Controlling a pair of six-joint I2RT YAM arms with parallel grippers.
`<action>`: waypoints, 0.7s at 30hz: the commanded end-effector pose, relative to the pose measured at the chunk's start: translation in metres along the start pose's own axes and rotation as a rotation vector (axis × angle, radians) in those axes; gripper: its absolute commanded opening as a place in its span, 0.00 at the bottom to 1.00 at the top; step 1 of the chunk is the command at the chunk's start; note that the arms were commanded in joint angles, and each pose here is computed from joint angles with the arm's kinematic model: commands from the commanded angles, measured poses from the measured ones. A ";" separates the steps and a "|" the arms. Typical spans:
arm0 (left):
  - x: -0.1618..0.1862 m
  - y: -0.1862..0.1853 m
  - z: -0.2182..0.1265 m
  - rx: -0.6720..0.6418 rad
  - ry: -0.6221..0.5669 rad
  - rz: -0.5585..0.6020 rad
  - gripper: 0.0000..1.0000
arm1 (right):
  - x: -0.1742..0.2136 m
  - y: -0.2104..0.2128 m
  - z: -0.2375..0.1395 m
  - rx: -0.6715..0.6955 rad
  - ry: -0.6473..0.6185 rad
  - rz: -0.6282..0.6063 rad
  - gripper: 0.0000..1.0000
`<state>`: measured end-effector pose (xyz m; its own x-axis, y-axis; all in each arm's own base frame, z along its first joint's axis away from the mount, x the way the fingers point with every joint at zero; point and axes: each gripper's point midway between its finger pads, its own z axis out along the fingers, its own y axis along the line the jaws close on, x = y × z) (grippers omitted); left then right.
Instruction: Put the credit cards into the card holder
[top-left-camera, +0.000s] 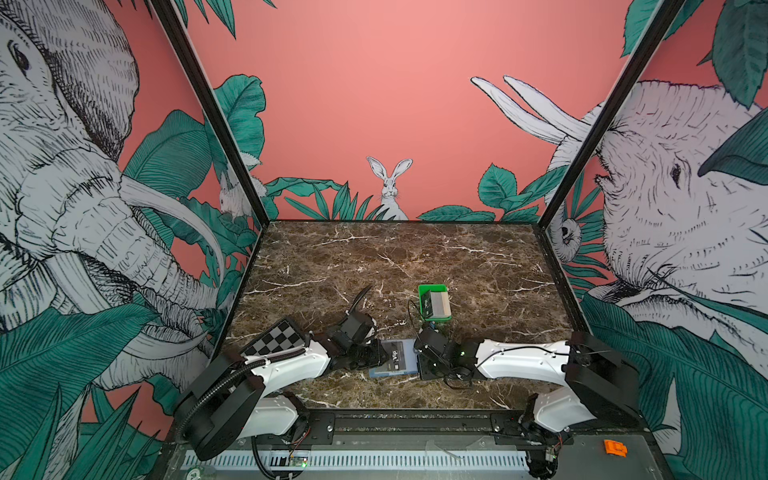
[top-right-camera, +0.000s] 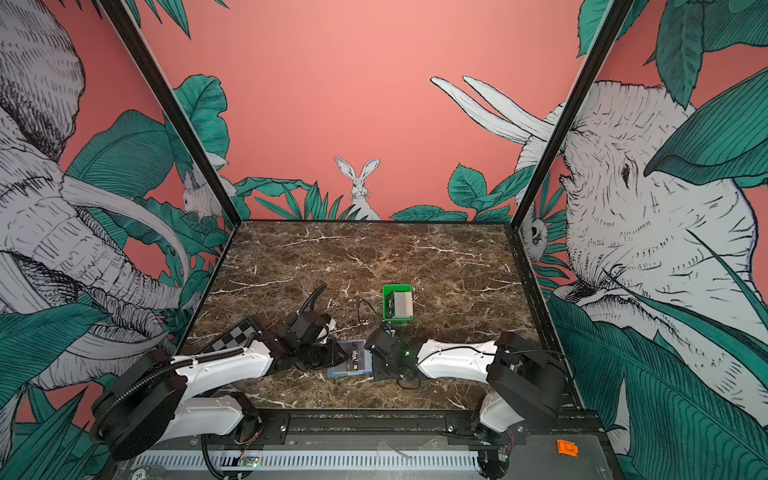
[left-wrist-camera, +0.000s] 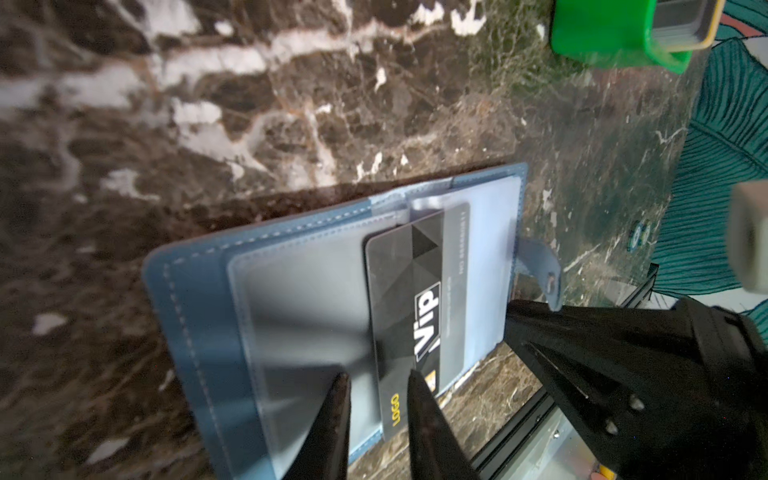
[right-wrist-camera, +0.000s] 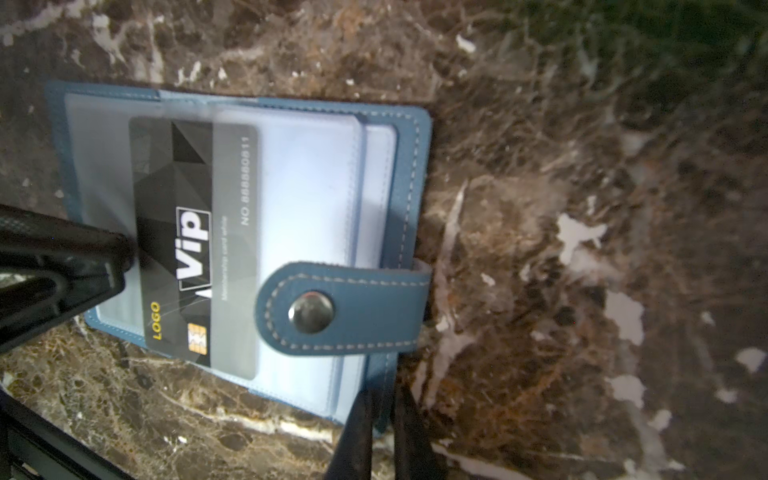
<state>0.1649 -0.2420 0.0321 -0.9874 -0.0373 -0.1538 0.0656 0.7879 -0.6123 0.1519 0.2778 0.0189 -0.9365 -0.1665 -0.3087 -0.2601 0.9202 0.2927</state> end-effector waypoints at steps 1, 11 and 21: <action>-0.005 -0.005 0.000 0.005 -0.013 0.017 0.27 | 0.008 -0.008 0.006 0.043 0.029 -0.014 0.12; -0.009 -0.018 0.004 0.067 -0.013 0.016 0.26 | 0.009 -0.008 0.006 0.044 0.029 -0.012 0.12; -0.012 -0.031 0.009 0.126 -0.014 0.003 0.22 | 0.010 -0.008 0.006 0.044 0.030 -0.014 0.12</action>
<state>0.1725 -0.2614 0.0360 -0.9871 -0.0439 -0.1539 0.0724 0.7349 -0.6743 0.1519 0.2778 0.0187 -0.9359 -0.1670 -0.3103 -0.2608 0.9204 0.2913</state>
